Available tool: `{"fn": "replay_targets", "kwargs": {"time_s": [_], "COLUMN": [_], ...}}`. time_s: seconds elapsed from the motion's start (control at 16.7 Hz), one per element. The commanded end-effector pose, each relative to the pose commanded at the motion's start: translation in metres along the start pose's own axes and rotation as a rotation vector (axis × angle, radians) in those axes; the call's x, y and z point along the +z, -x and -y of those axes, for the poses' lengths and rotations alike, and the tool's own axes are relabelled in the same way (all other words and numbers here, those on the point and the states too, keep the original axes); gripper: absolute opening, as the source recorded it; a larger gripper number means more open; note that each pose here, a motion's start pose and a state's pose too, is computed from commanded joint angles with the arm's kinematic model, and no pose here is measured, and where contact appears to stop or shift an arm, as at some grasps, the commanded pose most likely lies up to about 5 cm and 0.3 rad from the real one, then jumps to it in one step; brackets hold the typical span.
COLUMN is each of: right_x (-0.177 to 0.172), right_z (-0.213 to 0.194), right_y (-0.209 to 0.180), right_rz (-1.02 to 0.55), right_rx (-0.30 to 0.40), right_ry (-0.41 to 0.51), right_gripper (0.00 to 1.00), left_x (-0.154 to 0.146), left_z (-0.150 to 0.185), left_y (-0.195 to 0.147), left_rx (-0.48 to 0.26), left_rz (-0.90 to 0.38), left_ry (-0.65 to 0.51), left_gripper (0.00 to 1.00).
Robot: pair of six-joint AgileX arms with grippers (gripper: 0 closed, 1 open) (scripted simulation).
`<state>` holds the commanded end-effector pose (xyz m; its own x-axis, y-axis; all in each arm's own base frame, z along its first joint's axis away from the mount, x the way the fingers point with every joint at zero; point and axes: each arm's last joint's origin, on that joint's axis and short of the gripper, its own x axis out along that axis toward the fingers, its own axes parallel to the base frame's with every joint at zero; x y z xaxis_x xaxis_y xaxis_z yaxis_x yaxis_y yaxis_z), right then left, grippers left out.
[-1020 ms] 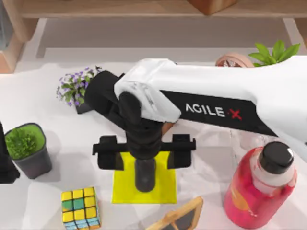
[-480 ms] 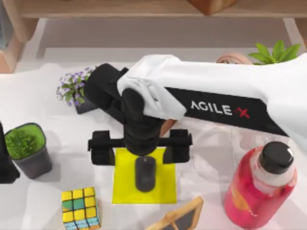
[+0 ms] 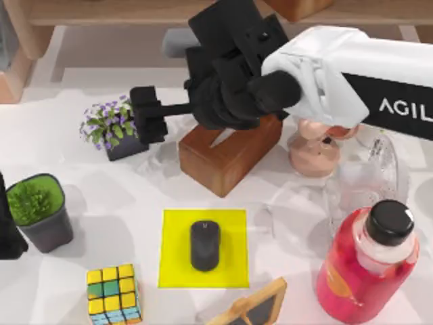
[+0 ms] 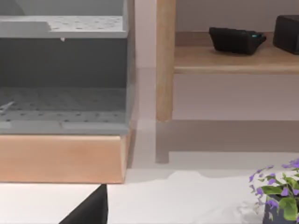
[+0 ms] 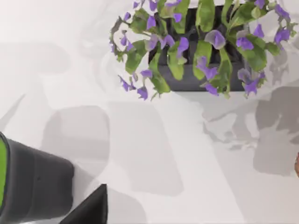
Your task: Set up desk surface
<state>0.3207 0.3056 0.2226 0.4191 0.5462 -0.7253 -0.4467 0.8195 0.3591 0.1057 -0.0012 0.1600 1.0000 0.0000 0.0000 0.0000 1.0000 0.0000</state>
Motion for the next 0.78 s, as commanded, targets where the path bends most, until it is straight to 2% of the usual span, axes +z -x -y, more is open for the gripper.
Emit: {"fn": "replay_targets", "kwargs": {"time_s": [0.12, 0.18, 0.3, 0.36, 0.42, 0.54, 0.66, 0.78], "right_x": [0.021, 0.029, 0.040, 0.042, 0.041, 0.030, 0.007, -0.025], "right_z": [0.035, 0.057, 0.105, 0.132, 0.159, 0.212, 0.259, 0.299], "right_y": [0.021, 0.033, 0.063, 0.079, 0.097, 0.135, 0.173, 0.207], "right_rz": [0.187, 0.286, 0.481, 0.571, 0.653, 0.783, 0.852, 0.852], "right_rx": [0.042, 0.039, -0.017, -0.073, -0.145, -0.333, -0.560, -0.799], "right_ry": [0.121, 0.189, 0.339, 0.418, 0.499, 0.667, 0.833, 0.987], "right_gripper": [1.00, 1.00, 1.00, 1.00, 1.00, 1.00, 1.00, 1.00], "left_x": [0.000, 0.000, 0.000, 0.000, 0.000, 0.000, 0.000, 0.000], "left_z": [0.000, 0.000, 0.000, 0.000, 0.000, 0.000, 0.000, 0.000], "left_y": [0.000, 0.000, 0.000, 0.000, 0.000, 0.000, 0.000, 0.000], "left_rx": [0.000, 0.000, 0.000, 0.000, 0.000, 0.000, 0.000, 0.000], "left_rz": [0.000, 0.000, 0.000, 0.000, 0.000, 0.000, 0.000, 0.000], "left_ry": [0.000, 0.000, 0.000, 0.000, 0.000, 0.000, 0.000, 0.000], "left_gripper": [1.00, 1.00, 1.00, 1.00, 1.00, 1.00, 1.00, 1.00]}}
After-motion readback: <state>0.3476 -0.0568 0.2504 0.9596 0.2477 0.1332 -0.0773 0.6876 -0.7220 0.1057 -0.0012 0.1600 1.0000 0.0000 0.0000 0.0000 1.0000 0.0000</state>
